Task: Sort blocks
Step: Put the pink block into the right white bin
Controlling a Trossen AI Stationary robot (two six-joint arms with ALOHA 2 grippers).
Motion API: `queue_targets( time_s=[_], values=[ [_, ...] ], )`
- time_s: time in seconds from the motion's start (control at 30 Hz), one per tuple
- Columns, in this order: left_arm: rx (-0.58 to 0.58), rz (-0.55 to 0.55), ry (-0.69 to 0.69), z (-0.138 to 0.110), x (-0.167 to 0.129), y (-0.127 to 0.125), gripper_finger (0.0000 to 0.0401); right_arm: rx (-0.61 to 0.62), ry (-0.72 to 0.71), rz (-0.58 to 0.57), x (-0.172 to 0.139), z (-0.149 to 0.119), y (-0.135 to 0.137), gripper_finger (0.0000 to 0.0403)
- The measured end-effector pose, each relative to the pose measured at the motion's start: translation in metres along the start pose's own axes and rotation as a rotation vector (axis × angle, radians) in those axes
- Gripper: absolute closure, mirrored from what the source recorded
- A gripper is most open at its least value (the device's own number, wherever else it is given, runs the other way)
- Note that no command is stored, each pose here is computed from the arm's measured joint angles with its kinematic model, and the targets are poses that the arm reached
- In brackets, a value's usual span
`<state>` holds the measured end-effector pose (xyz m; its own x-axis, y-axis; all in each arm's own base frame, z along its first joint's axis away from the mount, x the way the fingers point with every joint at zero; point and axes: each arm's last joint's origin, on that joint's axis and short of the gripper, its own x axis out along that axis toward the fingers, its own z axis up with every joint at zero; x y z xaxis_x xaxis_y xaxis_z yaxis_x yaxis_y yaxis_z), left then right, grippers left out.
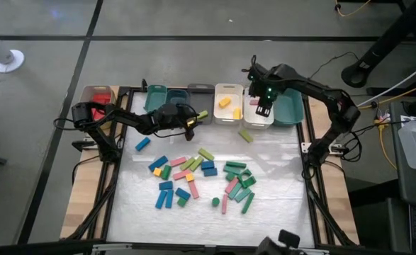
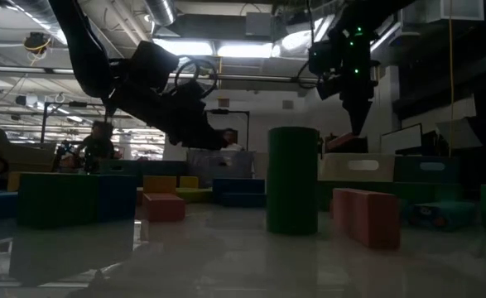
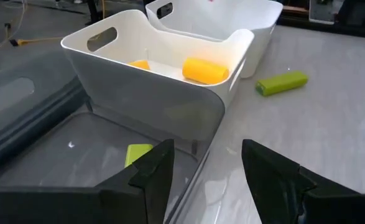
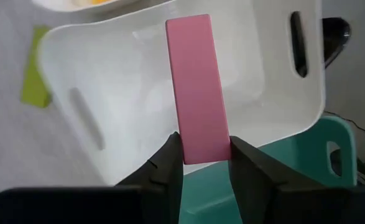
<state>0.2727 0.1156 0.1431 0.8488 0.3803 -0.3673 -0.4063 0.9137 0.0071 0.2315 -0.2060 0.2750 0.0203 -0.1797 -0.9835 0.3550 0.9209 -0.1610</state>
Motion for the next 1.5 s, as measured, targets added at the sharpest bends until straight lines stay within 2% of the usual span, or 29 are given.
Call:
queue_targets(
  time_s=[0.27,0.5,0.73,1.03,1.27,1.37,1.5],
  values=[
    [-0.028,0.000,-0.001,0.000,0.000,0.000,0.0223,0.089,-0.067,-0.033,0.031,-0.008,-0.025,0.0290],
    [-0.053,0.000,-0.001,0.000,0.000,0.000,0.0223,0.089,0.006,-0.001,0.060,-0.022,-0.017,0.0290],
    [-0.037,-0.010,-0.019,0.002,0.000,-0.003,0.0223,0.091,0.001,-0.002,0.070,-0.025,-0.014,0.0290],
    [0.114,-0.096,-0.139,0.013,-0.003,-0.032,0.0223,0.097,-0.058,0.042,0.070,-0.021,-0.014,0.0290],
    [0.137,-0.173,-0.160,0.014,-0.008,-0.056,0.0223,0.097,-0.076,0.058,0.070,-0.020,-0.014,0.0290],
    [0.148,-0.202,-0.144,0.016,-0.013,-0.064,0.0223,0.101,-0.077,0.058,0.070,-0.020,-0.014,0.0290],
    [0.128,-0.236,-0.049,0.016,-0.025,-0.072,0.0223,0.101,-0.077,0.060,0.070,-0.020,-0.014,0.0280]
  ],
)
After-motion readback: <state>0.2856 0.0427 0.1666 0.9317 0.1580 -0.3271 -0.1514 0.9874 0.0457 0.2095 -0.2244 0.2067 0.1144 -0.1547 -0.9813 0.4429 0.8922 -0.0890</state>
